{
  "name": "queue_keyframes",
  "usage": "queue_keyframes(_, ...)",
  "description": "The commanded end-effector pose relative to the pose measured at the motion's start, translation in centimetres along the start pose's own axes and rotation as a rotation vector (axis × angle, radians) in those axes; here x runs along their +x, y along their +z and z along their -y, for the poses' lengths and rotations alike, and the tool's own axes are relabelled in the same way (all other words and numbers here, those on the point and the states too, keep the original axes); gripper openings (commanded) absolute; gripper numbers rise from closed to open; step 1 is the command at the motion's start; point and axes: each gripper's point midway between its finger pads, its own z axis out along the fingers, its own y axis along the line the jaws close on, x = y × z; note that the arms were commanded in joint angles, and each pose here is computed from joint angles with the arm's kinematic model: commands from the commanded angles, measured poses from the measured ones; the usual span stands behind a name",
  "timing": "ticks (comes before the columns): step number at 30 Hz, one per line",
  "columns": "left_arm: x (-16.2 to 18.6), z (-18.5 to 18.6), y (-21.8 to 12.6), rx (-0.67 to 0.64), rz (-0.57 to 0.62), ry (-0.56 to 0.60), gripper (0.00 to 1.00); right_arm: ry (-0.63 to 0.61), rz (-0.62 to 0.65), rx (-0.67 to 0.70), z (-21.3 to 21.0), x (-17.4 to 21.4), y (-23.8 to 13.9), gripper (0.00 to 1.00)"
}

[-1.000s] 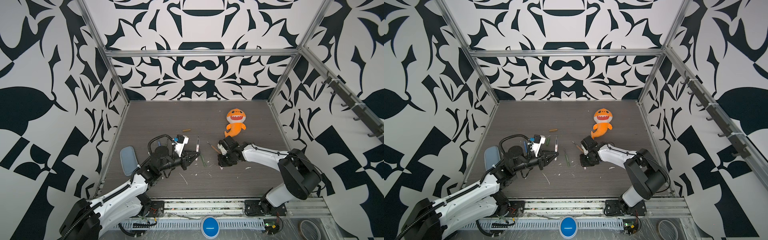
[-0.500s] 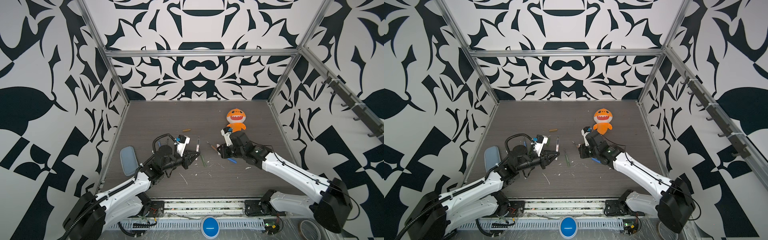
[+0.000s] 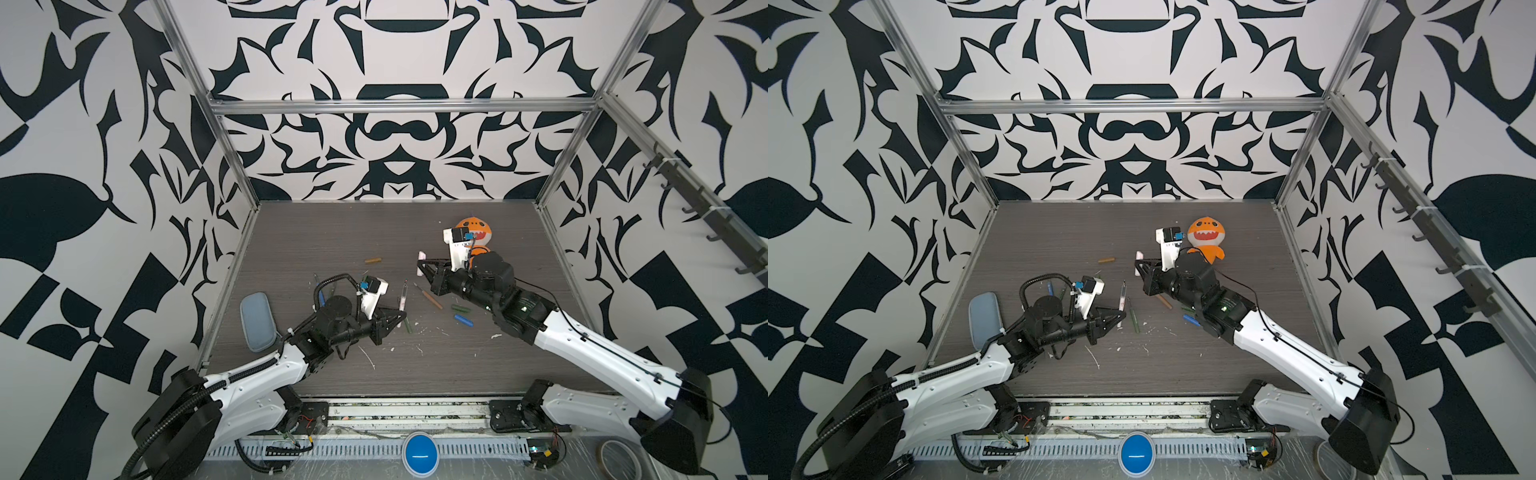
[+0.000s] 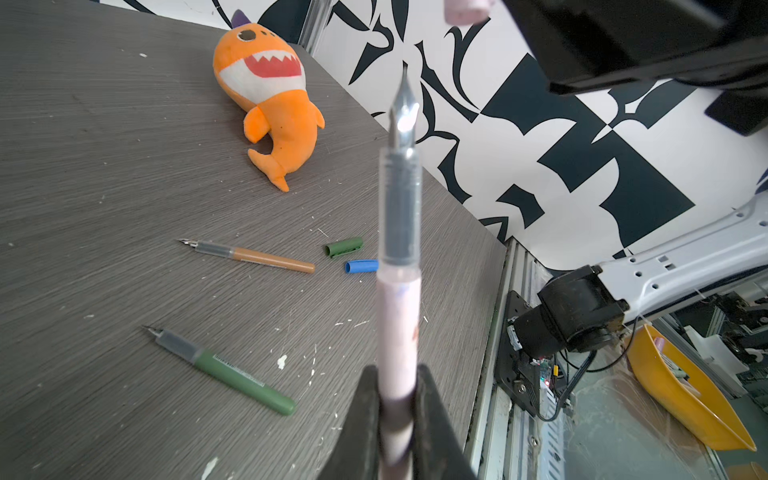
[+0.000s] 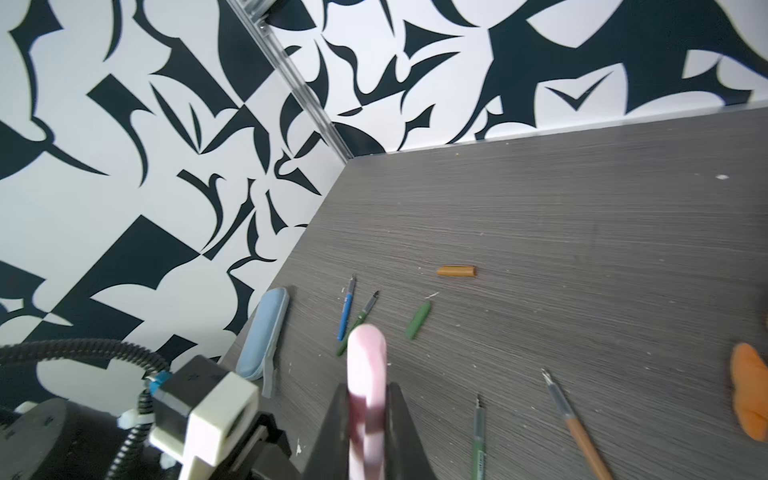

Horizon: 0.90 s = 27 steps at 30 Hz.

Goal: Insert the pens into the pen caps
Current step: 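Lift the pink cap with the right gripper over the pen nib in the left gripper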

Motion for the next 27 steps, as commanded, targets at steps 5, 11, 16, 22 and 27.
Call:
queue_keyframes(5,-1.1,1.1,0.2,0.039,0.022,0.022,0.0,0.0,0.119,-0.076,-3.0,-2.9,-0.1,0.1)
queue_keyframes(11,-1.2,1.3,0.0,0.038,0.018,0.024,0.0,-0.018,0.096,-0.06,-2.6,-2.5,0.6,0.1)
queue_keyframes(16,-1.7,1.6,-0.3,0.043,0.027,0.032,0.0,-0.014,0.066,-0.065,-2.6,-1.6,1.2,0.1)
queue_keyframes(22,-1.9,1.7,-0.2,0.042,0.029,0.038,0.0,0.01,0.049,-0.074,-2.4,-0.9,1.6,0.1)
queue_keyframes(27,-1.8,1.4,0.0,0.037,0.035,0.032,0.0,0.015,0.034,-0.088,-2.6,-0.6,1.6,0.09)
